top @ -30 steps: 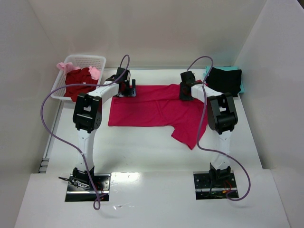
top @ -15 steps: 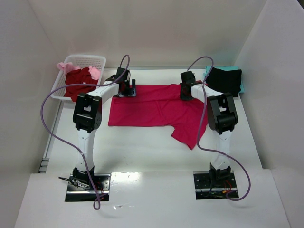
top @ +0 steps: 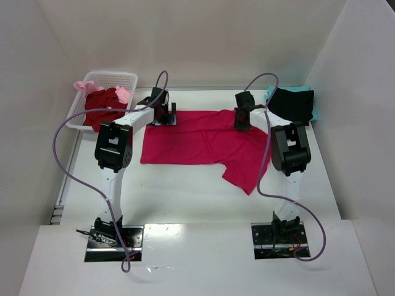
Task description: Fold and stack the t-shirts
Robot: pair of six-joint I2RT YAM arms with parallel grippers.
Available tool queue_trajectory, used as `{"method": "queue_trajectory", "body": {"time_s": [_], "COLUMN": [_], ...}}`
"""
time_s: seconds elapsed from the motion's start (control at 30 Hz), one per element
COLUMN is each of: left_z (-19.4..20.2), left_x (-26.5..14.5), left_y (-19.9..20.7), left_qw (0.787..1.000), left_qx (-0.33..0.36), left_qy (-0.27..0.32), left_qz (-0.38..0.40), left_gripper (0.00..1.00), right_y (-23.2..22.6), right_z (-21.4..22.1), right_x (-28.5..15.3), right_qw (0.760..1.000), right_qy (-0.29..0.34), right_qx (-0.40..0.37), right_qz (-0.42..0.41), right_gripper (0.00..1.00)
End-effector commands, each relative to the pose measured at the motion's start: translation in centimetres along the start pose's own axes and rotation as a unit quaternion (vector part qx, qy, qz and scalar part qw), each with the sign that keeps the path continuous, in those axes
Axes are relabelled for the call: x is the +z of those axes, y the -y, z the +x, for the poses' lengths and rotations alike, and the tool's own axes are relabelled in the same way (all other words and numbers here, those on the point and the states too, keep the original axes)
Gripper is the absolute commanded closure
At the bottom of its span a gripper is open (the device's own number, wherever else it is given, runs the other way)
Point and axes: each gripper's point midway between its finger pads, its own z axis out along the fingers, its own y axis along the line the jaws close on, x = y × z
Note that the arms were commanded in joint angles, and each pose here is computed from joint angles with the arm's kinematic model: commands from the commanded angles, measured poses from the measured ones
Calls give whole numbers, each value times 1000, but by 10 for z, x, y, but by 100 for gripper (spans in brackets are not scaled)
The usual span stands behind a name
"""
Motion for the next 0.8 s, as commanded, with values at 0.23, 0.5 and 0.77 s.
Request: {"method": "queue_trajectory", "body": {"time_s": [0.23, 0.5, 0.77], "left_z": [6, 6, 8], "left_x": [12, 11, 11], "left_y": [1, 2, 2], "left_qw": [1000, 1000, 1000], "left_qx": [3, 8, 8], "left_qy": [-16, -17, -21], "left_qz": [12, 17, 15], "left_gripper": [2, 2, 2], "right_y": [1, -5, -3], "right_z": [-8, 0, 8], "right_x": [-47, -46, -40], "right_qw": [1000, 1000, 1000], "right_qy": [13, 5, -4], "right_qx": [-5, -1, 2], "right_qz": [-9, -28, -25], "right_gripper": [91, 71, 54]}}
